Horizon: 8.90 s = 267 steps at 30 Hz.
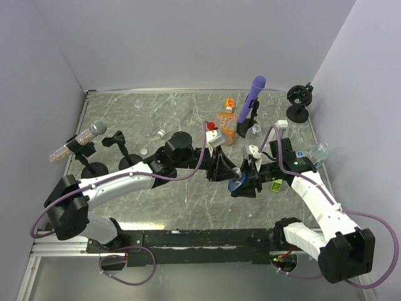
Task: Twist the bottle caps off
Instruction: Unscrew the bottle cap from the plastic bottle.
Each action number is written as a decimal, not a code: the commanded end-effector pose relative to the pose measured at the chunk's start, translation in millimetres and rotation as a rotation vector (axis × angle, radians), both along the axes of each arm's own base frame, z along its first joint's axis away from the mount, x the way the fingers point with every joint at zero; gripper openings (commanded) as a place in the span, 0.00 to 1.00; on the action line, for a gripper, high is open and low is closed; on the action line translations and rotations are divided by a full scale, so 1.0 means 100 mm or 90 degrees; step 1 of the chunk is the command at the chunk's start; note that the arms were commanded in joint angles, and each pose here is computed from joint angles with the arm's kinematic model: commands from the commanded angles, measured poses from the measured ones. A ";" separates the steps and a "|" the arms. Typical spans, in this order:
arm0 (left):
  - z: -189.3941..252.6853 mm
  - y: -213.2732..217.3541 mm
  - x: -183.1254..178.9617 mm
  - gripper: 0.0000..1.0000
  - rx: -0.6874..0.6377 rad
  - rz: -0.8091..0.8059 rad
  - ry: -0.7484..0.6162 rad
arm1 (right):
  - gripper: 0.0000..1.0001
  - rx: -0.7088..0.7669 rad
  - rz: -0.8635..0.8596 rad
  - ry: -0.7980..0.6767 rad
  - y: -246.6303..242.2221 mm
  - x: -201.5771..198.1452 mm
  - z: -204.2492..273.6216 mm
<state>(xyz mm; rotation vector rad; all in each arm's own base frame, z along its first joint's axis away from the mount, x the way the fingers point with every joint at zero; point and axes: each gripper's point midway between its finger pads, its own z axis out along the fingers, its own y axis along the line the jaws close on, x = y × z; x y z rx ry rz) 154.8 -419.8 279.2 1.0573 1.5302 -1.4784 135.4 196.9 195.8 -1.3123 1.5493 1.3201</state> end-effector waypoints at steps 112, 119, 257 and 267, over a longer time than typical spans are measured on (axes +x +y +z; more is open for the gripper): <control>0.42 0.09 0.20 0.01 -0.026 0.081 0.116 | 0.13 0.011 0.009 -0.050 0.03 0.09 0.11; 0.52 0.14 0.24 0.01 -0.042 0.279 0.267 | 0.13 0.012 0.010 -0.049 0.04 0.09 0.11; 0.43 0.47 -0.16 0.96 0.024 0.257 0.167 | 0.13 0.013 0.011 -0.054 0.03 0.08 0.13; 0.24 0.56 -0.11 0.96 -0.068 -0.030 -0.044 | 0.13 0.008 0.008 -0.053 0.03 0.09 0.11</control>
